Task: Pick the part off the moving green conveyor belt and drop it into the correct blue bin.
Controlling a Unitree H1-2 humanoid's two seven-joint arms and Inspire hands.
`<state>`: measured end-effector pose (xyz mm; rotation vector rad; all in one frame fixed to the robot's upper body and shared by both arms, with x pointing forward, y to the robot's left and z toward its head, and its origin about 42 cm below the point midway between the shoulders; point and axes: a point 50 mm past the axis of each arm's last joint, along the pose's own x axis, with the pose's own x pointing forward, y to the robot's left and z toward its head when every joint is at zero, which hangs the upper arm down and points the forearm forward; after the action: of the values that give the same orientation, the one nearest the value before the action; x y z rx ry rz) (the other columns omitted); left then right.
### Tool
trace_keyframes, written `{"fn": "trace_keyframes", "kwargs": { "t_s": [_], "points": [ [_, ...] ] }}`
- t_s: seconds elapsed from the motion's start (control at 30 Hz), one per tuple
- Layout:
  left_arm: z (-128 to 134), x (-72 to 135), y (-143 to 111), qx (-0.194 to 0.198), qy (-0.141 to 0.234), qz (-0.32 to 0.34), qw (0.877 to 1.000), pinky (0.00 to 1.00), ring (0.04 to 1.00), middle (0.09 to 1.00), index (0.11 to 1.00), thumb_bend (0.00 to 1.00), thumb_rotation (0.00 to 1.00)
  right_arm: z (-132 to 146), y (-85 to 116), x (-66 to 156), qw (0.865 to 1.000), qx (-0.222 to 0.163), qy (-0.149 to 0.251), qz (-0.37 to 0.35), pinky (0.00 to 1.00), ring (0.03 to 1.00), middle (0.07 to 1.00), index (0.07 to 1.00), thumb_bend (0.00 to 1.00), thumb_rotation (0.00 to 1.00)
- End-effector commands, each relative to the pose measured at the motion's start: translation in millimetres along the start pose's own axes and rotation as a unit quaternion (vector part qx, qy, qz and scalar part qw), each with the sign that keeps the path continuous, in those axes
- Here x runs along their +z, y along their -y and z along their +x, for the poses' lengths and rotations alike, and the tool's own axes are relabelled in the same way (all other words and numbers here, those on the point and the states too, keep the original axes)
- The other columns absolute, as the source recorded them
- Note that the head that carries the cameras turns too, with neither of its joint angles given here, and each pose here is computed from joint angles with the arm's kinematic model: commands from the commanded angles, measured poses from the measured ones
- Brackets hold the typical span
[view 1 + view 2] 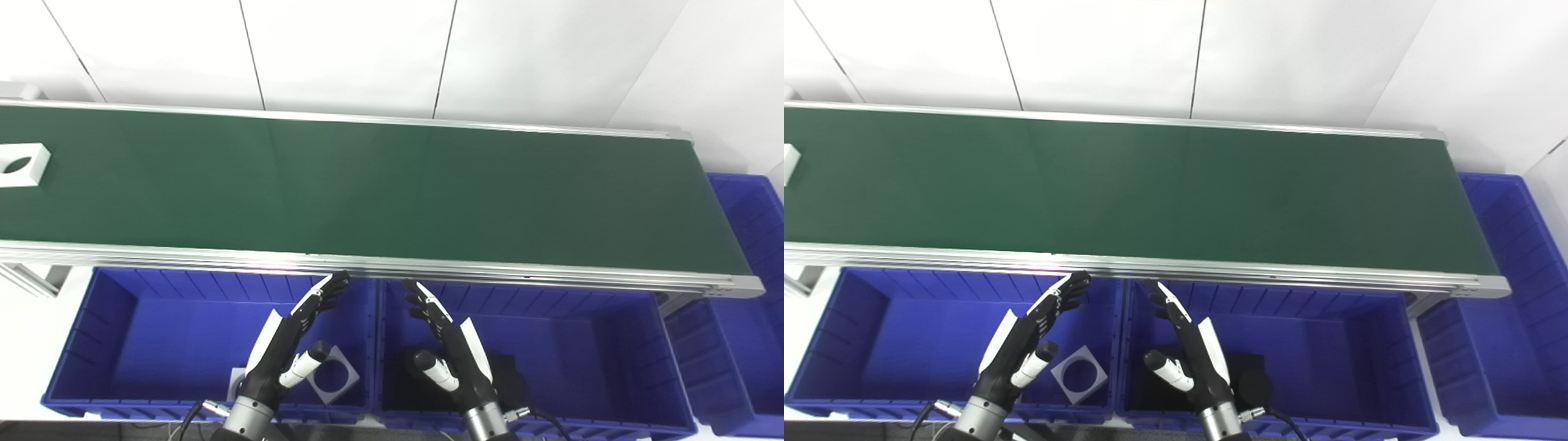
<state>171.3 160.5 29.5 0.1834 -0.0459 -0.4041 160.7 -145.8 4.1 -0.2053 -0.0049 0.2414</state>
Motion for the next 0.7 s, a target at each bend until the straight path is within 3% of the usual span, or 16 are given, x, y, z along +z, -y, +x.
{"fn": "trace_keyframes", "kwargs": {
  "t_s": [0.0,0.67],
  "points": [
    [4.5,8.7,-1.6,0.002,0.03,-0.004,1.0,0.87,0.897,0.895,0.896,0.85,1.0,6.5,-1.2,9.4,0.999,-0.005,0.035,0.01,0.83,0.889,0.926,0.905,0.97,1.0],
    [4.6,7.2,-2.4,0.0,0.029,-0.003,1.0,0.86,0.896,0.896,0.897,0.83,1.0,7.0,-2.4,9.1,0.999,-0.005,0.034,0.014,0.82,0.883,0.925,0.9,0.96,0.99]
  ]
}}
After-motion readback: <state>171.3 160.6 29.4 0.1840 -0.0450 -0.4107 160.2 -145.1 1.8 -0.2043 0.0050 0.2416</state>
